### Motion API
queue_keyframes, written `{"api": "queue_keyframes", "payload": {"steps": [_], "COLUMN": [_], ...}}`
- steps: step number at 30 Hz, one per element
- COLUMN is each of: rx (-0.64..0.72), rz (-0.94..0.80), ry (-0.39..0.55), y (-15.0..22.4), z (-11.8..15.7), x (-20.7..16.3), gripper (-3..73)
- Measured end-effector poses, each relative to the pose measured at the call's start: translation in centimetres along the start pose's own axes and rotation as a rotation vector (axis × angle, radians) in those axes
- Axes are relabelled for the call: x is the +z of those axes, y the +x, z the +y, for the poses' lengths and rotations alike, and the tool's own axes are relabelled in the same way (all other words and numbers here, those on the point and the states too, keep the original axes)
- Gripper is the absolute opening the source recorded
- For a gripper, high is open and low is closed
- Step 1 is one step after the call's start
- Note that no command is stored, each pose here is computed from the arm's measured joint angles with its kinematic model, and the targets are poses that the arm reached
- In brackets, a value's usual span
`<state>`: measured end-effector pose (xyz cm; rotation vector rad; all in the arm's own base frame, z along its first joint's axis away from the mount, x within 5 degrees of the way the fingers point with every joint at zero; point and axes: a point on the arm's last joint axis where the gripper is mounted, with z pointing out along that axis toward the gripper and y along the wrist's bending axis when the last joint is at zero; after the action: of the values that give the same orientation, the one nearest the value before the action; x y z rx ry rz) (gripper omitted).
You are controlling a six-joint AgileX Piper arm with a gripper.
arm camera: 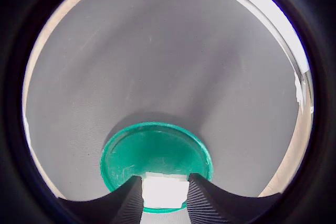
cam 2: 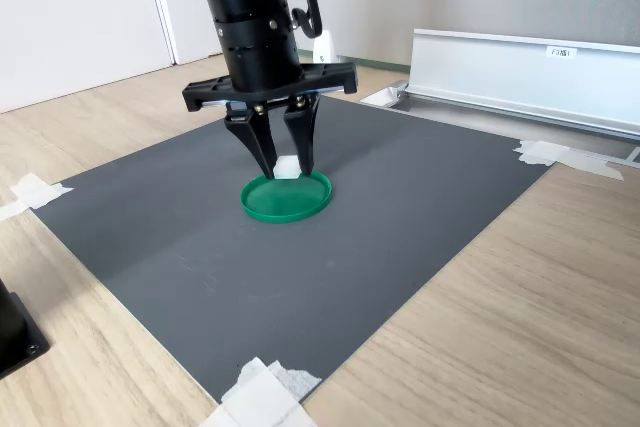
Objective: Grasp a white terminal and put it on the green lid.
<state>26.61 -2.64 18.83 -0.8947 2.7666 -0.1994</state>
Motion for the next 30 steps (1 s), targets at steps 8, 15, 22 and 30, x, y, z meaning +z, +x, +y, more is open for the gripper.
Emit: {"api": "queue_keyframes", "payload": {"steps": [8,15,22,30], "rx": [-0.057,-0.057,-0.001,0.128], "rz": [0.038,0.038,-0.027,-0.384], "ry": [-0.034,-0.036,-0.026,0.13], "y": [0.1,0.1,0.1,0.3], "z": [0.2,0.2,0.5,1.3], "x": [0.9,0.9,-1.4,-9.7], "gripper": [31.5,48.5,64.2,57.6]}}
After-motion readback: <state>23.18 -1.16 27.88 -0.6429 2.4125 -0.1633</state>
